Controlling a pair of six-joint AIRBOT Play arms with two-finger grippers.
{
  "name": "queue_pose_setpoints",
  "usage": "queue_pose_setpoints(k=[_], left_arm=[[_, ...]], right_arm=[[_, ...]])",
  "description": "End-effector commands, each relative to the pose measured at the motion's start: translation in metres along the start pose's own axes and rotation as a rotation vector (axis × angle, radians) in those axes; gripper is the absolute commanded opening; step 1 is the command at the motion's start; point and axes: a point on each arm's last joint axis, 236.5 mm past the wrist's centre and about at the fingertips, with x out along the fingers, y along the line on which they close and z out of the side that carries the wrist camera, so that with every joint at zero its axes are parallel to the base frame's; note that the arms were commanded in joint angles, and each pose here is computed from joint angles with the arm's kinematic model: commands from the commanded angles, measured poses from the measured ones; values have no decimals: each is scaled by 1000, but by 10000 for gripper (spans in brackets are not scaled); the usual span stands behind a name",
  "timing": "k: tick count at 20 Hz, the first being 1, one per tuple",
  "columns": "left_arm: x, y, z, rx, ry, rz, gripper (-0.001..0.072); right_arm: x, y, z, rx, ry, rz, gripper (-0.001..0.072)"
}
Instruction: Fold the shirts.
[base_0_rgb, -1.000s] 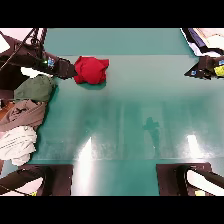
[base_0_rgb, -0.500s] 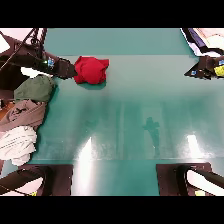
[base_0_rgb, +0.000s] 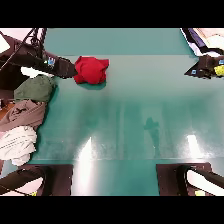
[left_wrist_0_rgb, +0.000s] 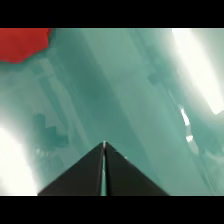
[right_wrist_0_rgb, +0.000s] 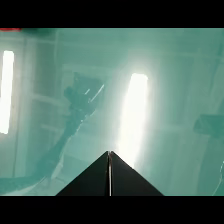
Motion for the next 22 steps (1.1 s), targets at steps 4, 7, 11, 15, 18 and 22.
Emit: queue_pose_setpoints(k=[4, 7, 11, 15, 18, 22], left_arm=[[38, 89, 48, -11, -169, 259, 710], [99, 156, 30, -134, -109, 300, 710], [175, 209, 0, -225, -67, 306, 710], [218, 207, -7, -280, -88, 222, 709], [218, 207, -2, -289, -107, 217, 476], [195, 187, 24, -257, -94, 170, 21]], right_arm=[[1, 5, 1, -6, -7, 11, 18], [1, 5, 1, -6, -5, 11, 18], [1, 5, -5, -6, 20, 13, 18], [1, 5, -3, -6, 14, 12, 18], [1, 5, -2, -6, 9, 12, 19], [-1, 6, -2, -10, 8, 12, 19]])
